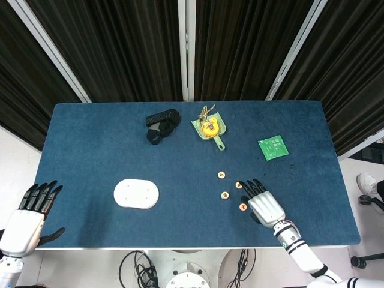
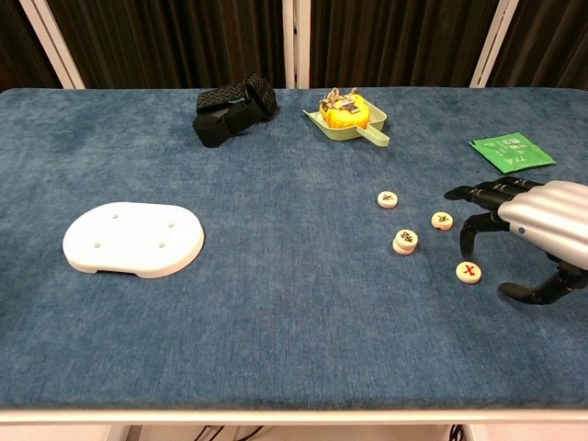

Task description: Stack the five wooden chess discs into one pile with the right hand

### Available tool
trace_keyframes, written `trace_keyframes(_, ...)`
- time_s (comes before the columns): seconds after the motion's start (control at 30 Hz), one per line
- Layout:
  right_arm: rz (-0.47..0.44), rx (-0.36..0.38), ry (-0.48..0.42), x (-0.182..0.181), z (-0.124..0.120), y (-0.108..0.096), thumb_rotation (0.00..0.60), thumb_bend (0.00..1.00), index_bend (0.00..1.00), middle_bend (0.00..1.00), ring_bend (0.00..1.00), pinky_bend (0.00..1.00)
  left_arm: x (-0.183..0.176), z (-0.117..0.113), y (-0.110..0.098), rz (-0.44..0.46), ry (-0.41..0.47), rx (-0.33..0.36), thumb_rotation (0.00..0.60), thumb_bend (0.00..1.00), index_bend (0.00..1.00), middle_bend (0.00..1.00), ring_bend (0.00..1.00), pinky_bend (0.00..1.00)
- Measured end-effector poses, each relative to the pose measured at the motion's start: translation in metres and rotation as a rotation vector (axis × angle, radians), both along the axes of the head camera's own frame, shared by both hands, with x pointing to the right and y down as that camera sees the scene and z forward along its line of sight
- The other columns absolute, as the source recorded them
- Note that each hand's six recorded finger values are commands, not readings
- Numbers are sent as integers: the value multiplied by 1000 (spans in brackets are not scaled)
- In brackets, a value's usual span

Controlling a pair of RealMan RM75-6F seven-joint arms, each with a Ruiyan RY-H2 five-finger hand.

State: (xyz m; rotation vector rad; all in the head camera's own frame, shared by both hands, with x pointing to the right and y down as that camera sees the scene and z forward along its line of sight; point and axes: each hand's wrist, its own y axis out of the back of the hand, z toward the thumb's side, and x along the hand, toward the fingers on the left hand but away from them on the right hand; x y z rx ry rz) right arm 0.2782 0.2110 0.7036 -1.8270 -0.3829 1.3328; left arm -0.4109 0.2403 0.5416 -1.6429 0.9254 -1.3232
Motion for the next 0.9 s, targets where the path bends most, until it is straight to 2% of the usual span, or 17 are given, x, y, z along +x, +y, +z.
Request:
trace_keyframes(0.47,-1,-4,-5,-10,13,-3,600,244,428,5,0,0,-3,0,0,-13,1,-3,600,59,0,0,0,0)
trace_keyframes(0.9,13,20,-12,-10,14,-5,600,264,506,15,0,0,-3,0,0,-13,-1,-9,600,60,0,0,0,0)
